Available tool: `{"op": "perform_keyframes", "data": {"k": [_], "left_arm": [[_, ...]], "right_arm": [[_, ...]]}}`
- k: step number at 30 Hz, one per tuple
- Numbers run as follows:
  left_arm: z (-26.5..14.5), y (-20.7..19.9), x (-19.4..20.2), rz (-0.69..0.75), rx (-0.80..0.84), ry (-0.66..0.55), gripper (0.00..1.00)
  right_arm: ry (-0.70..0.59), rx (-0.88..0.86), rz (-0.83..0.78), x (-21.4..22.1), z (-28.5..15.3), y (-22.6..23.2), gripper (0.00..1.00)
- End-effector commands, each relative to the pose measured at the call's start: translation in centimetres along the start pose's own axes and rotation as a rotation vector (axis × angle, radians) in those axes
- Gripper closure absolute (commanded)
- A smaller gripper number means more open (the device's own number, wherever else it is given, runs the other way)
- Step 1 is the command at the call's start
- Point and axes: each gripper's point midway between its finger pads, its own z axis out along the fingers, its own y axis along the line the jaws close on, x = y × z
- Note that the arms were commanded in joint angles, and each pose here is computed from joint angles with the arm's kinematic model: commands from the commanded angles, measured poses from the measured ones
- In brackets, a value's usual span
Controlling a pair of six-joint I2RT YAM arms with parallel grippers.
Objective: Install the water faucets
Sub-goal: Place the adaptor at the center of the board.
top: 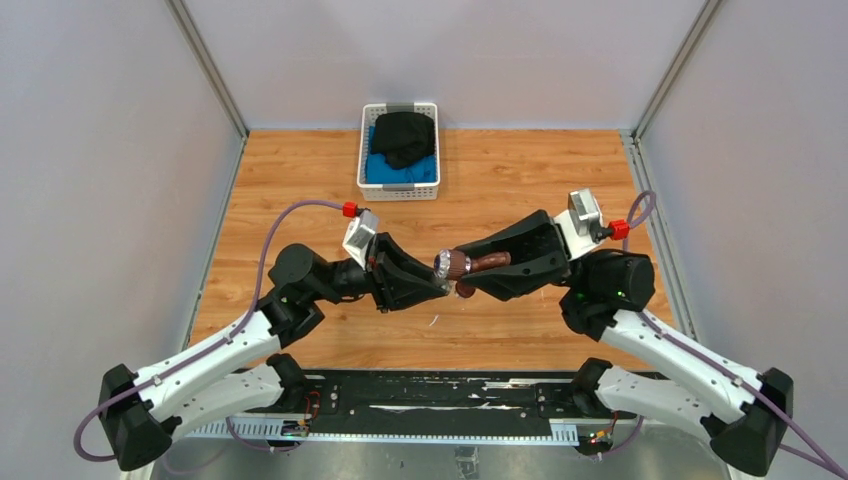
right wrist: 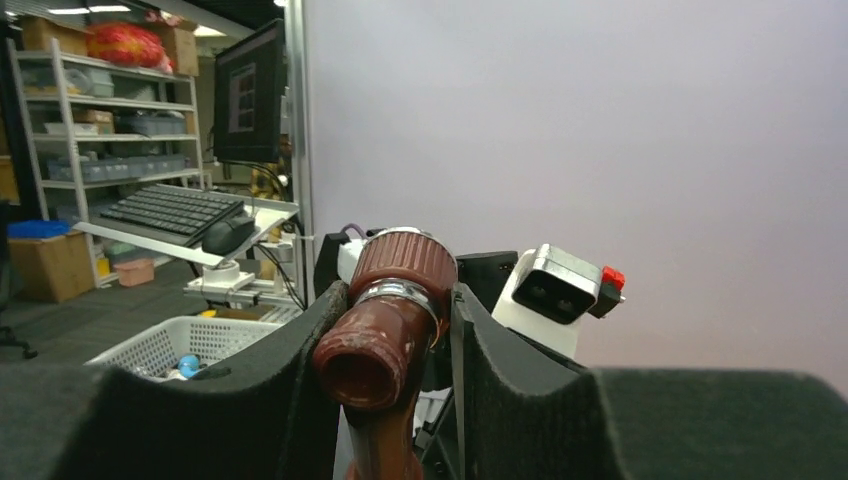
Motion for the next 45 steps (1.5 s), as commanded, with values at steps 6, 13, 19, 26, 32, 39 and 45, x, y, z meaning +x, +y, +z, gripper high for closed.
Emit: {"op": "perform_keyframes", "data": {"k": [6, 13, 19, 26, 32, 39, 45], "left_arm": [[-2.5, 9.0, 2.5, 0.053, -0.489, 0.194, 1.0], [-5.1, 16.2, 9.5, -0.048, -0.808, 0.583, 1.0], [-4.7, 23.0, 14.7, -0.13, -1.061, 0.754, 1.0], [-4.4, 29.1, 18.6, -0.115, -1.319, 0.814, 1.0], [-4.5, 30.6, 20.9, -0.149, -1.418, 0.78, 1.0], [-4.4, 30.1, 22.2, -0.208, -1.392, 0.799, 0.32], [-4.0, 29.2, 20.0, -0.175, -1.367, 0.808, 0.13]], "right_arm": [[0.371, 1.156, -0.272, 0.9, -14.4, -13.9, 1.0], [0.666, 1.498, 0.009, 9.5, -26.6, -16.3, 1.0], [0.655, 1.627, 0.088, 10.0, -31.0, -15.9, 1.0], [0.695, 1.663, -0.008, 8.2, -32.2, -14.2, 1.0], [0.706, 1.669, -0.033, 8.0, -33.0, -13.2, 1.0], [0.705, 1.67, -0.038, 8.0, -33.2, -12.9, 1.0], [0.702, 1.658, -0.035, 7.9, -32.9, -12.9, 1.0]]}}
